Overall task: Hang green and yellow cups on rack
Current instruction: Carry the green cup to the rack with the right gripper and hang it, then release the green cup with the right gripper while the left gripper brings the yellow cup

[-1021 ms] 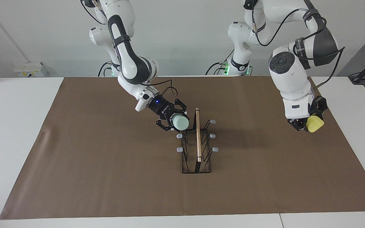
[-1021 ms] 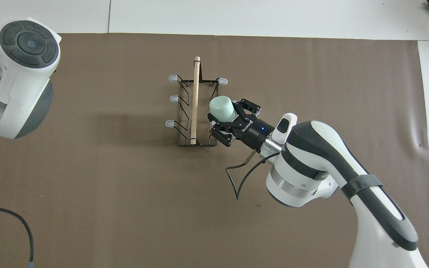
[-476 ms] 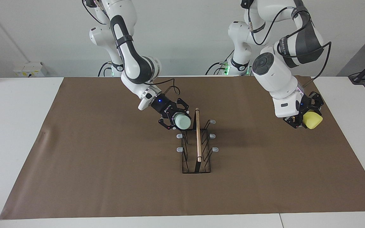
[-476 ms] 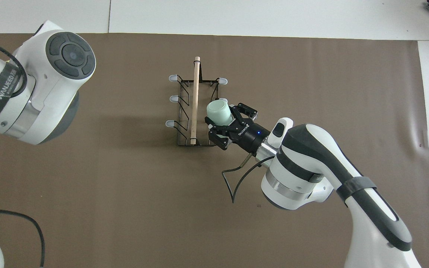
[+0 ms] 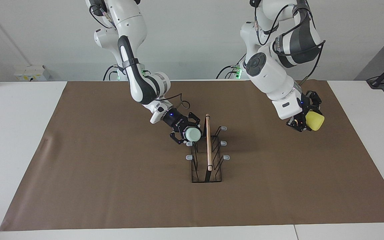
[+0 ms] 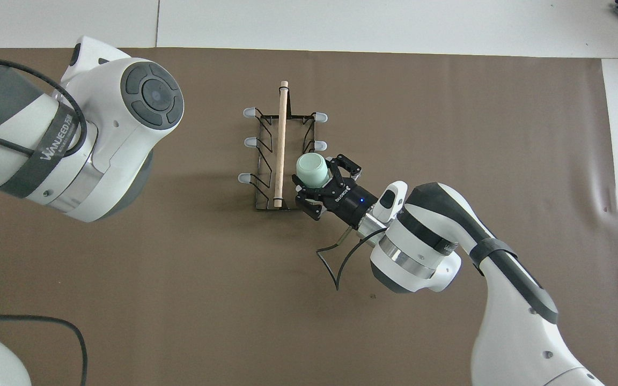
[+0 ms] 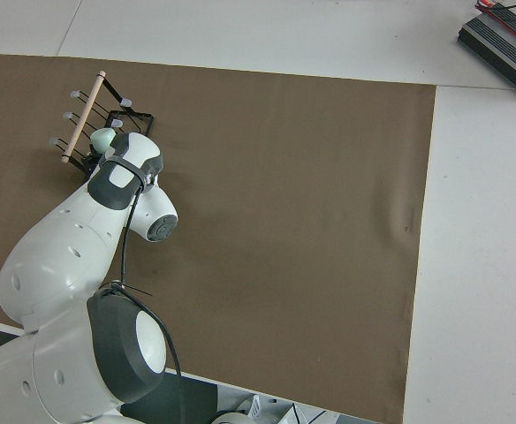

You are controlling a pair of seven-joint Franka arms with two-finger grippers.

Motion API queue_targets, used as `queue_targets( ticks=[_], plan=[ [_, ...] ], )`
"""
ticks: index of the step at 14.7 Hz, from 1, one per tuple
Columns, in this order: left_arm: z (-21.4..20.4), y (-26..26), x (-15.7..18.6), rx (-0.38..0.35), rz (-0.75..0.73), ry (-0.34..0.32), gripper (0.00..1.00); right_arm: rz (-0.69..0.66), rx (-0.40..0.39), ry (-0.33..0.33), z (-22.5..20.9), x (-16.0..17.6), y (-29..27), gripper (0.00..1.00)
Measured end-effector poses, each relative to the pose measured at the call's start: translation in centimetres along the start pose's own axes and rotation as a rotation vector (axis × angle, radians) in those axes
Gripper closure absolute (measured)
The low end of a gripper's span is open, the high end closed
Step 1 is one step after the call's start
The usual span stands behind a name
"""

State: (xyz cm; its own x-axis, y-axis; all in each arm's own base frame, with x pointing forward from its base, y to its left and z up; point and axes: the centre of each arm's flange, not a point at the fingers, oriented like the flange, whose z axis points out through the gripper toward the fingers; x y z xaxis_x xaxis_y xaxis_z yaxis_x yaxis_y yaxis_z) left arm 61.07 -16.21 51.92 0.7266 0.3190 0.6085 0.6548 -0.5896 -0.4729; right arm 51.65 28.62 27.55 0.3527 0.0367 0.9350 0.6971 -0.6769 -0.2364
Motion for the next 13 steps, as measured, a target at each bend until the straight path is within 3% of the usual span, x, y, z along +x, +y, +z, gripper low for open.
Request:
queue_targets(
  ticks=[2, 6, 10, 13],
  plan=[
    [-1.0, 0.2, -0.8, 0.012, -0.052, 0.004, 0.33, 0.0, -0.012, -0.028, -0.1, -0.5, -0.2, 0.32],
    [-4.5, 1.1, -3.4, 0.027, -0.125, 0.045, 0.33, 0.005, -0.064, -0.122, -0.7, -2.5, 0.7, 0.0],
    [-7.4, 2.2, -5.6, -0.008, -0.207, 0.087, 0.33, -0.069, -0.126, -0.248, -1.6, -1.2, 0.1, 0.0],
    [-8.8, 3.0, -6.9, -0.058, -0.325, 0.108, 0.33, -0.083, -0.143, -0.275, -1.9, -1.0, -0.1, 0.0]
  ],
)
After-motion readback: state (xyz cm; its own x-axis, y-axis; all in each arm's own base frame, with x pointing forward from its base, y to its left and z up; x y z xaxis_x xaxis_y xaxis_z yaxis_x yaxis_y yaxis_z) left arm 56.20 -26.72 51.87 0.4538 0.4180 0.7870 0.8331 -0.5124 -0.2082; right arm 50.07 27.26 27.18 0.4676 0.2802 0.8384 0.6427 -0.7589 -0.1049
